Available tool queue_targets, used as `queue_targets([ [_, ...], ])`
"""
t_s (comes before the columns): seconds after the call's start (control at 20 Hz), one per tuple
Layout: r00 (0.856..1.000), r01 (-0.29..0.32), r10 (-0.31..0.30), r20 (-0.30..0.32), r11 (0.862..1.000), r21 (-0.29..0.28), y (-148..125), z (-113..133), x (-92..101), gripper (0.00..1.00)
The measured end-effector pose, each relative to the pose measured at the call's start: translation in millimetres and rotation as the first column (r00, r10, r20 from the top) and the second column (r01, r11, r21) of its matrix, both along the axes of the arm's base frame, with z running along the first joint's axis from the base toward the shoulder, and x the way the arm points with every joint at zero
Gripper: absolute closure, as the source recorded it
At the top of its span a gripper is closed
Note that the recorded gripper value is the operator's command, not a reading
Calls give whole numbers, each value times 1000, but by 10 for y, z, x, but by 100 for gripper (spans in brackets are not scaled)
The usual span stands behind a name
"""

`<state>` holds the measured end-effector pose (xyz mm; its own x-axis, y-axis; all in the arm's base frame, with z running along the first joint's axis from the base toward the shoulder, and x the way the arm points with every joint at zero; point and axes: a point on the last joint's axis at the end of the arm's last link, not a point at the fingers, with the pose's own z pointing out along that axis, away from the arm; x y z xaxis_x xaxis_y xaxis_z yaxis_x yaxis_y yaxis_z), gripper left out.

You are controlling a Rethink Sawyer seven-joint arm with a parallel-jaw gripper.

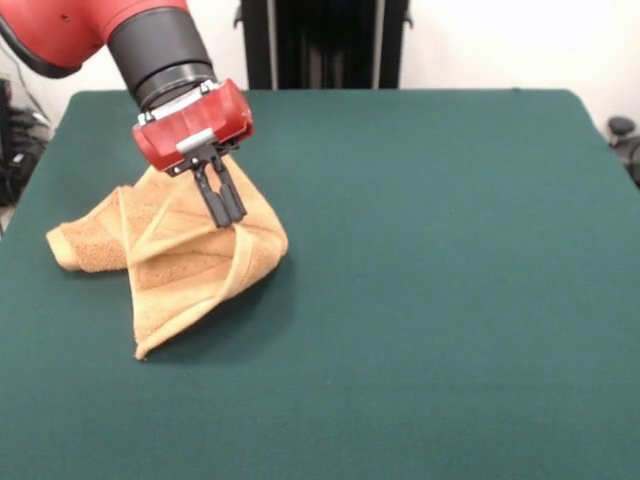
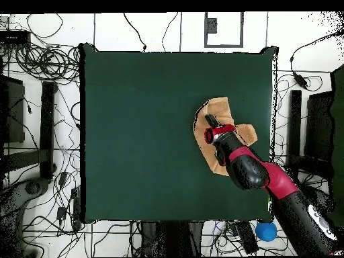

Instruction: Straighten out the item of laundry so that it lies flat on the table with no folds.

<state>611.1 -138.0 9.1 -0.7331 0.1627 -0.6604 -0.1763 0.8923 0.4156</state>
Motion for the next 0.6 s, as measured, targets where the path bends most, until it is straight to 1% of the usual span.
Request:
queue_targets([
  [0.15, 1000, -5, 5, -11, 1000, -25, -37, -19, -36, 100],
  [0.3, 1000, -5, 4, -12, 999, -38, -73, -7, -50, 100],
  [0.6, 1000, -5, 5, -11, 999, -42, -83, 3, -46, 100],
])
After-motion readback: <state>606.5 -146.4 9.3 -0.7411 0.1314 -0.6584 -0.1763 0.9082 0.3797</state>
